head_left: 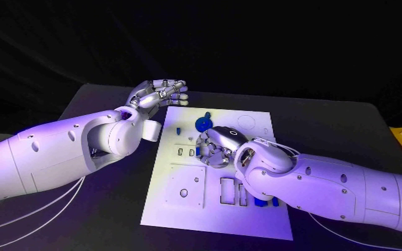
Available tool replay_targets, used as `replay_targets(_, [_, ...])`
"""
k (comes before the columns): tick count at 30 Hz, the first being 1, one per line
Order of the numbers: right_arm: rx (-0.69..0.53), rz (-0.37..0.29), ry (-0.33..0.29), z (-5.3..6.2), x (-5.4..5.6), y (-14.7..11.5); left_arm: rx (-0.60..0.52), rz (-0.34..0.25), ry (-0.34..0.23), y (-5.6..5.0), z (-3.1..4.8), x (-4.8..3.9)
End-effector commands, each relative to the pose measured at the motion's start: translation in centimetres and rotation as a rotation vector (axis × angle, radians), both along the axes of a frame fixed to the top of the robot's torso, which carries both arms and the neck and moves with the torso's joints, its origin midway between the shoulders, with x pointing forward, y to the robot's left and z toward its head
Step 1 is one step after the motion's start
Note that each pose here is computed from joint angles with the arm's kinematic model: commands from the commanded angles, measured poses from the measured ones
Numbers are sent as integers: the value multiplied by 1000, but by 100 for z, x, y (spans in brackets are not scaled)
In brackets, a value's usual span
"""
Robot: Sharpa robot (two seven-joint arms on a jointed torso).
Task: Assemble the parts on the task board
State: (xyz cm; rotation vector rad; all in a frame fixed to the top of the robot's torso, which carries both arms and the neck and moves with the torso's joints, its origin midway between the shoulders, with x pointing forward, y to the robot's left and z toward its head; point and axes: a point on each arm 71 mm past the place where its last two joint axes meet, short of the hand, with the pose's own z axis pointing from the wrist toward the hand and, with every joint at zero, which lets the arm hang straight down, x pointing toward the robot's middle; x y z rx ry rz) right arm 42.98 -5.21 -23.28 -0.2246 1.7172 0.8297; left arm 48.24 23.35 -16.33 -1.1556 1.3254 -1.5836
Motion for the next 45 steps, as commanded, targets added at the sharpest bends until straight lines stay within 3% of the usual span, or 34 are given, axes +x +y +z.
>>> replay_targets(1, [-10, 6, -5, -9, -9, 3, -9, -13, -5, -18, 12, -2])
replay_targets(13, [34, -2, -34, 28, -6, -17, -10, -13, -5, -12, 11, -1])
replay_targets(20, [131, -7, -81, 123, -48, -86, 34, -34, 2, -1, -10, 11])
replay_targets(24, [209, -14, -94, 232, -58, -207, 152, -80, 2, 3, -44, 13])
replay_targets(26, [271, -18, -74, 325, -33, -324, 245, -141, 20, -5, -89, 8])
replay_targets(32, [431, -68, 57, 535, 53, -715, 504, -290, 78, -31, -219, -30])
replay_targets(36, [493, -121, 108, 633, 86, -971, 691, -381, 136, -41, -298, -66])
replay_targets(41, [523, -200, 118, 720, 182, -1288, 942, -429, 176, -80, -276, -26])
replay_targets(45, [529, -249, 128, 727, 253, -1467, 1060, -431, 208, -135, -263, 8])
